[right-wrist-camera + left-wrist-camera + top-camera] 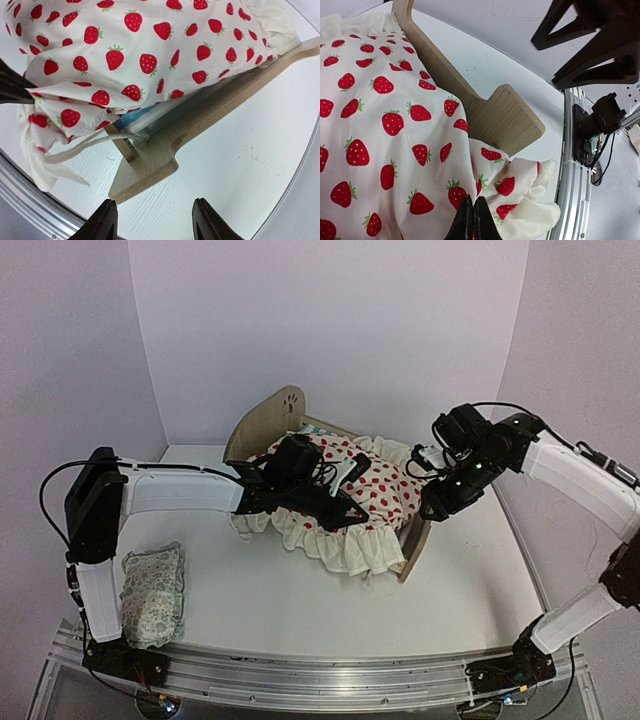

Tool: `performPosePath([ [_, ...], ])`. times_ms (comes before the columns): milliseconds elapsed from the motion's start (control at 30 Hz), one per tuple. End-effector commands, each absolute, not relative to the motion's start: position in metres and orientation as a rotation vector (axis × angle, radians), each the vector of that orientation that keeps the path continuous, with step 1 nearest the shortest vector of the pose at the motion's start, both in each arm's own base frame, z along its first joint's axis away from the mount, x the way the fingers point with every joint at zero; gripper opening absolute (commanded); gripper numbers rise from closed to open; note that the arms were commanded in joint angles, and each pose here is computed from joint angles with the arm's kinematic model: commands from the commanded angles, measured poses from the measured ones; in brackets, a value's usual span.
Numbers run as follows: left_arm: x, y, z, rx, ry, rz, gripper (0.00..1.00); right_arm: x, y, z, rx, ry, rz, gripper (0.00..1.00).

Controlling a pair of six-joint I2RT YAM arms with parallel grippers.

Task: Set up the pet bed
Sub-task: Cross the right ropes of the mattress closest to the robot.

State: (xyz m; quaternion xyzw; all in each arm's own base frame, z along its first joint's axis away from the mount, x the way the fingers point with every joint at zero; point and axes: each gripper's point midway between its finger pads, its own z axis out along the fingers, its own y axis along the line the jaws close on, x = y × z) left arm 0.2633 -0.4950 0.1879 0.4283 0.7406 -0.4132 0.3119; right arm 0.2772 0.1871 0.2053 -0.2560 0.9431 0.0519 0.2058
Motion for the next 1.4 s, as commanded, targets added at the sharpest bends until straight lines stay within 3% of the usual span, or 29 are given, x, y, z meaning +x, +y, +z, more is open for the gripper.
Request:
performPosePath([
  [0,0.264,-0.513,0.184,1.152,1.956,-1.104,0.04,0.263,0.168,0.203,-0.570,2.665,0.117,0.53],
  [67,0.266,-0.516,0.181,1.152,1.979,-1.074,0.20,0.261,0.163,0.203,-0.529,2.659,0.107,0.53],
  [233,0.280,-0.506,0.179,1.142,1.999,-0.888,0.79,0.258,0.155,0.197,-0.448,2.644,0.105,0.54],
  [267,0.282,-0.502,0.180,1.152,1.987,-0.855,0.84,0.257,0.154,0.196,-0.433,2.641,0.107,0.54],
  [400,0.283,-0.493,0.193,1.266,1.912,-0.731,0.86,0.258,0.152,0.191,-0.379,2.621,0.119,0.54],
  [667,0.265,-0.470,0.197,1.579,1.702,-0.568,0.79,0.258,0.154,0.182,-0.307,2.597,0.174,0.54],
  [867,0.242,-0.461,0.186,1.824,1.474,-0.491,0.78,0.256,0.162,0.178,-0.309,2.603,0.232,0.54],
  [1067,0.218,-0.458,0.179,1.911,1.399,-0.516,0.75,0.253,0.181,0.175,-0.302,2.605,0.356,0.54],
  [1367,0.186,-0.454,0.164,1.816,1.457,-0.587,0.54,0.253,0.202,0.187,-0.277,2.578,0.420,0.52],
])
